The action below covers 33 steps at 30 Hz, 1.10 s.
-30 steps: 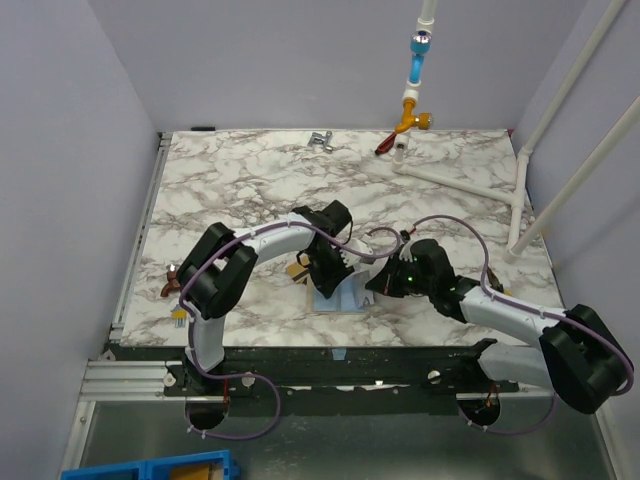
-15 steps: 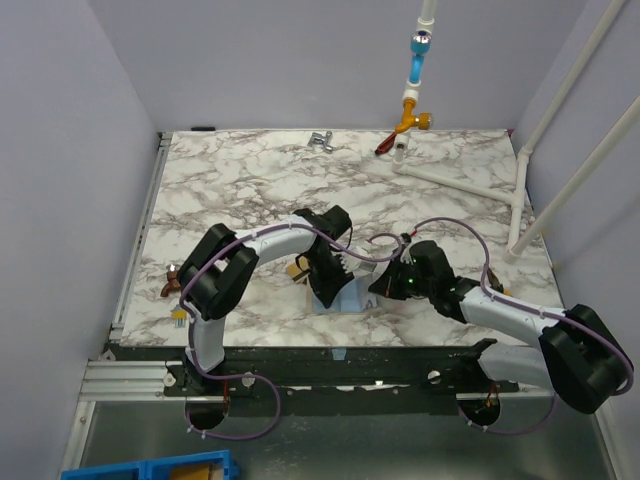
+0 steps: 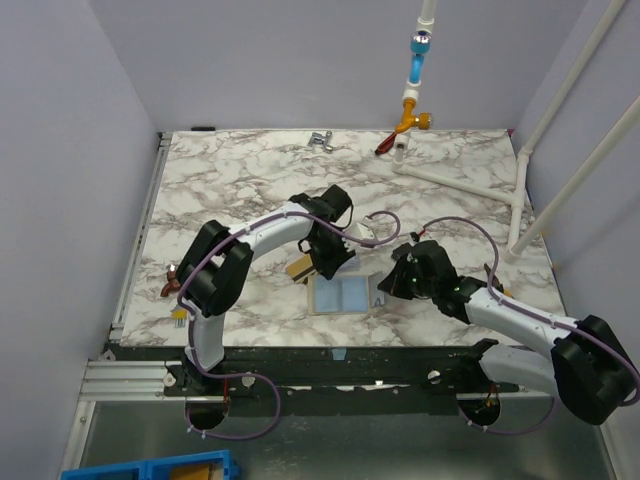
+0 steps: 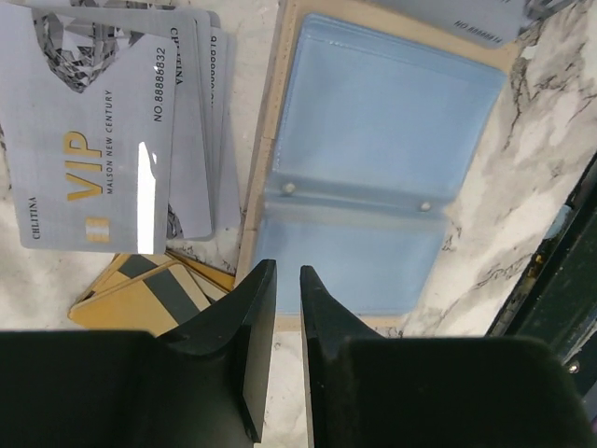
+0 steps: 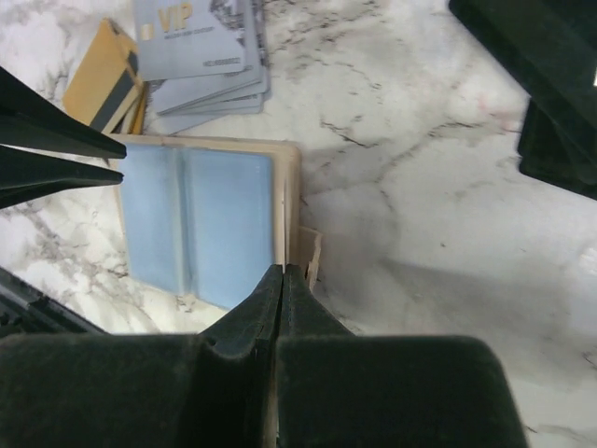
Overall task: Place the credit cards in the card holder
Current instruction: Insert the credit card into the card holder.
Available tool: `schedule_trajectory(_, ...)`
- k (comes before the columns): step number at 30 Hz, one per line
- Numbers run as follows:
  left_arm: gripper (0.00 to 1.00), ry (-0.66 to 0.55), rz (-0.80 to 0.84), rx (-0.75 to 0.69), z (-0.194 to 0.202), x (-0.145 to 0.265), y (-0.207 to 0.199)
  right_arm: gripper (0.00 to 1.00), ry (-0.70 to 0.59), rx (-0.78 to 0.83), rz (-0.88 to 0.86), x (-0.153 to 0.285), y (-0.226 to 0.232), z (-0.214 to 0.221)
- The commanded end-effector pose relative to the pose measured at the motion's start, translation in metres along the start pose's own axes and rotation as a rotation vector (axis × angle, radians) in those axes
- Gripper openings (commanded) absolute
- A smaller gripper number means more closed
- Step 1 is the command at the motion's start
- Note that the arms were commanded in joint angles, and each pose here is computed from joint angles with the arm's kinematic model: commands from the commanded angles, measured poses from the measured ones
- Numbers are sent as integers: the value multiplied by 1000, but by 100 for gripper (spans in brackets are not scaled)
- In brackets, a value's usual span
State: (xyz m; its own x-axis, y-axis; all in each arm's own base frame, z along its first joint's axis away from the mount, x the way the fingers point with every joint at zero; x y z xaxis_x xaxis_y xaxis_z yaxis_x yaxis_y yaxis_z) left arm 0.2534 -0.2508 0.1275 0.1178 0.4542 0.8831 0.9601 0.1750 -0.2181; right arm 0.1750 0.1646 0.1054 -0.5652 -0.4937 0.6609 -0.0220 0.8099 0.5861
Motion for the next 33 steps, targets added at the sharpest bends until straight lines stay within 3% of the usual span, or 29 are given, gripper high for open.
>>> schedule_trajectory(1, 19, 50, 0, 1, 6, -13, 12, 1, -21, -29, 150, 5, -23, 9)
schedule_trajectory(8, 19, 52, 93, 23, 9, -22, 0, 1, -34, -37, 219, 8, -29, 7)
schedule_trajectory(16, 19, 80, 210, 16, 22, -38, -27, 1, -72, -22, 163, 18, -14, -5)
schedule_trajectory(20, 18, 92, 192, 17, 24, -38, -30, 1, -92, -9, 99, 27, 2, -16)
schedule_trajectory(30, 22, -59, 77, 12, -6, 35, -21, 1, 41, 50, -167, 9, 41, -17)
schedule_trajectory(33, 22, -60, 39, -17, 4, 47, -21, 1, 77, 58, -210, -5, 45, -12)
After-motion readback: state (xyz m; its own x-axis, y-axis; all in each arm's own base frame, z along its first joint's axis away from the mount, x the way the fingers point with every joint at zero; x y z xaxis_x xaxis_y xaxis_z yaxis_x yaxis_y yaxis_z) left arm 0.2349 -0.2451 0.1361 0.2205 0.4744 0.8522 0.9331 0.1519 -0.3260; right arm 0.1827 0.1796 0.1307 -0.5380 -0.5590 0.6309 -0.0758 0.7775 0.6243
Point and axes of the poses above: each gripper's point midway between its finger pads, its own x axis back along the fingers, its own y axis along the line the jaws close on, z = x × y, the point moved 8 cm from there along x, back along the fingers, and after that the axes turned 4 degrees about -x, right-handed, at the moved point
